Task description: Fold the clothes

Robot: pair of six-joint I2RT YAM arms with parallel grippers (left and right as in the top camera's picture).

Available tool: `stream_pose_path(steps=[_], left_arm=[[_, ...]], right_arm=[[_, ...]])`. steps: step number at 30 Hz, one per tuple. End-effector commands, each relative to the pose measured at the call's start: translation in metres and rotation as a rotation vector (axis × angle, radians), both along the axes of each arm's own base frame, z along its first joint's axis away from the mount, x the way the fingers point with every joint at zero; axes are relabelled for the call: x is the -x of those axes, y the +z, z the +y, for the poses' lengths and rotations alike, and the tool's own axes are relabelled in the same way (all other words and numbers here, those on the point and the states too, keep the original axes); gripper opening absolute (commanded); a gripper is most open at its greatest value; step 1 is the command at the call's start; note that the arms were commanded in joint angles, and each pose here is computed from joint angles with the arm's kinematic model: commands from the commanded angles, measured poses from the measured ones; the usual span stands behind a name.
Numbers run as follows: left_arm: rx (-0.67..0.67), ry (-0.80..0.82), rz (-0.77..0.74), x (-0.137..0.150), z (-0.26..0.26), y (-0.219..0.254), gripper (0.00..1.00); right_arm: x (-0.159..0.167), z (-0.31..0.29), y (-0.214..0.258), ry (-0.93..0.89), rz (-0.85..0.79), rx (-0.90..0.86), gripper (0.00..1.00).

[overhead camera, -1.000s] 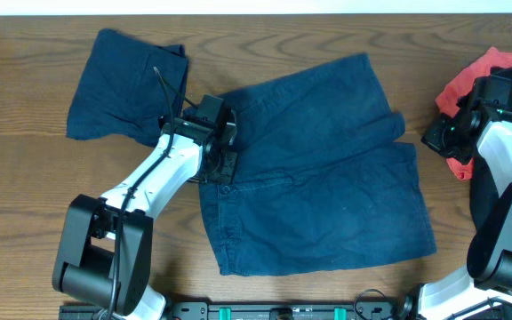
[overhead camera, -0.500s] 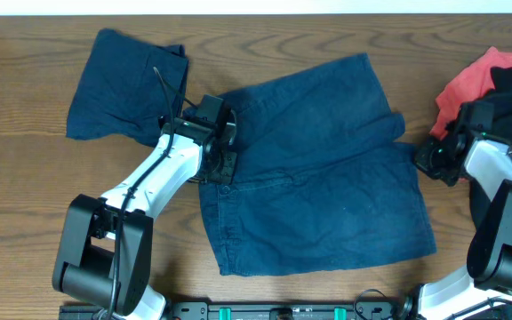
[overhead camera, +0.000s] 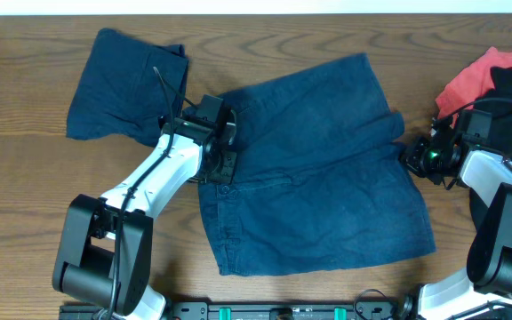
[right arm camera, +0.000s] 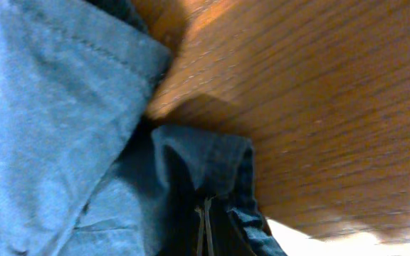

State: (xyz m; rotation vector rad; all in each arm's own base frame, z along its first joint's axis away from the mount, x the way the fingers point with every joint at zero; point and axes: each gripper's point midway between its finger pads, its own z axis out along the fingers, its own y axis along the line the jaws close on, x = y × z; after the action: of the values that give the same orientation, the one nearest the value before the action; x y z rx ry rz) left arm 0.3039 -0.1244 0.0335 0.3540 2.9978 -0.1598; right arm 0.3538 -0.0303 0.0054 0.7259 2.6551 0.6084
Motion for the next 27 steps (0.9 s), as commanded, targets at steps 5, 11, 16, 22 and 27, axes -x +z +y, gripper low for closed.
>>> stream_pose_path(steps=[5,11,16,22,27], left_arm=[[-0.018,0.016,0.01,0.002,0.005,-0.003,0.06],[-0.018,0.016,0.01,0.002,0.005,-0.003,0.06],[-0.014,0.019,0.012,0.002,0.005,-0.003,0.06],[-0.014,0.018,0.012,0.002,0.005,-0.003,0.06],[-0.014,0.018,0.011,0.002,0.004,-0.003,0.06]], right_arm=[[0.001,0.004,0.018,0.03,-0.049,-0.029,0.01],[0.019,-0.018,-0.002,-0.035,0.065,0.124,0.01],[0.034,-0.026,-0.017,-0.072,0.112,0.174,0.01],[0.027,-0.03,-0.011,-0.074,0.075,0.159,0.01],[0.031,-0.039,-0.013,-0.1,0.091,0.168,0.01]])
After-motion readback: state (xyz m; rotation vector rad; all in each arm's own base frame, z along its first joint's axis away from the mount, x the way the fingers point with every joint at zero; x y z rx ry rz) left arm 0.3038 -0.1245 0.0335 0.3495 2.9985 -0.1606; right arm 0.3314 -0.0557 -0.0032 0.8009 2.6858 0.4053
